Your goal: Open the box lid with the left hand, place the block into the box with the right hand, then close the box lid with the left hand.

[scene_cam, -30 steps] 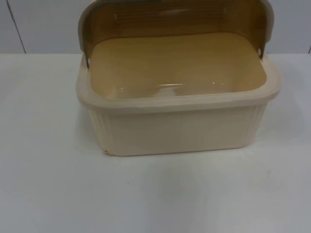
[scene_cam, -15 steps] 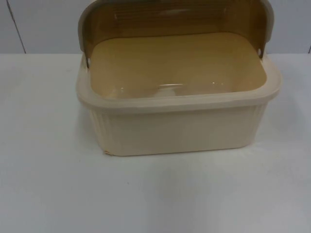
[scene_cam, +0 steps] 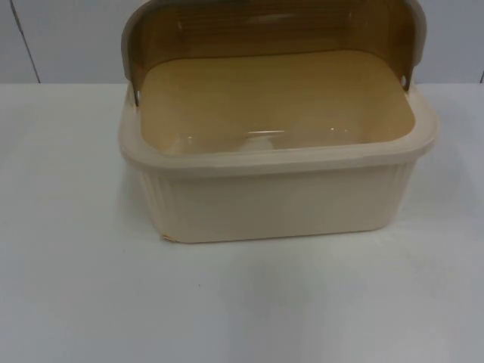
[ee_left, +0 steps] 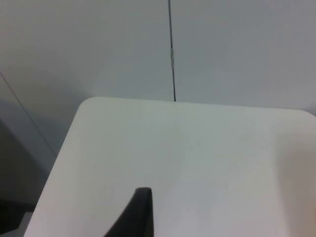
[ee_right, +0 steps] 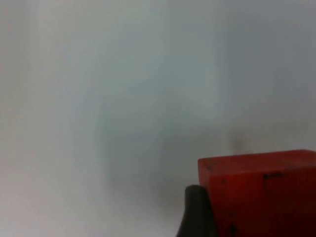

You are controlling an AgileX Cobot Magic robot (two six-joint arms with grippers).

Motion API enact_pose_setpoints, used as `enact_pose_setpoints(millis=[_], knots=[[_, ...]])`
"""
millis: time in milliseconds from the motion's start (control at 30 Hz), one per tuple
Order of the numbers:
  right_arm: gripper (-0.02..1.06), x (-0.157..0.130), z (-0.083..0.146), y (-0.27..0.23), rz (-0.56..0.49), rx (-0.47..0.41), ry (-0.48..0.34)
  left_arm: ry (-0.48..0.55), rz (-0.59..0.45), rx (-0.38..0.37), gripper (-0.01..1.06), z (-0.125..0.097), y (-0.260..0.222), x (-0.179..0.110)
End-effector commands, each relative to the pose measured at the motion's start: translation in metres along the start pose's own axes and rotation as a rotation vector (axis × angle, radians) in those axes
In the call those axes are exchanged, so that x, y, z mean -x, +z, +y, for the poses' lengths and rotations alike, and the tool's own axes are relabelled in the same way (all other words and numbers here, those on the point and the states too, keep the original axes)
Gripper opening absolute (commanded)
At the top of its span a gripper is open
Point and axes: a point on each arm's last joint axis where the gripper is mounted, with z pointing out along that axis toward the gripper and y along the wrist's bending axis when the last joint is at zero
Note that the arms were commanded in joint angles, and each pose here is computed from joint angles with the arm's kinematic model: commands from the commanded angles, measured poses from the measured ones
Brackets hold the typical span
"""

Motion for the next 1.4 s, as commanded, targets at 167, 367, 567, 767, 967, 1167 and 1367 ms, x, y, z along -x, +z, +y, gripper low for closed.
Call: enact_pose_setpoints(millis=[167,367,567,767,967,1167,1367], knots=[[0.00,0.052,0.009,-0.105,-0.356,-0.036,-0.052,-0.005,-0.010,0.004,1.05,0.001,-0.002,0.000],[0.00,0.091,0.023,-0.202,-0.577,-0.011,-0.118,-0.033,-0.013,-0.016,1.05,0.000,-0.002,0.001],[0.00,0.114,0.058,-0.285,-0.630,0.114,-0.250,-0.052,-0.009,-0.029,1.05,-0.002,-0.002,0.000],[0.00,0.118,0.116,-0.337,-0.779,0.246,-0.375,-0.052,-0.007,-0.028,1.05,-0.002,-0.002,0.000],[0.00,0.100,0.183,-0.349,-0.823,0.413,-0.529,-0.052,-0.004,-0.027,1.05,-0.001,-0.002,0.000],[0.00,0.071,0.238,-0.343,-0.778,0.566,-0.621,-0.052,0.000,-0.026,1.05,-0.001,-0.002,-0.001],[0.00,0.046,0.254,-0.290,-0.664,0.585,-0.593,-0.050,0.002,-0.024,1.05,-0.001,-0.002,-0.001]])
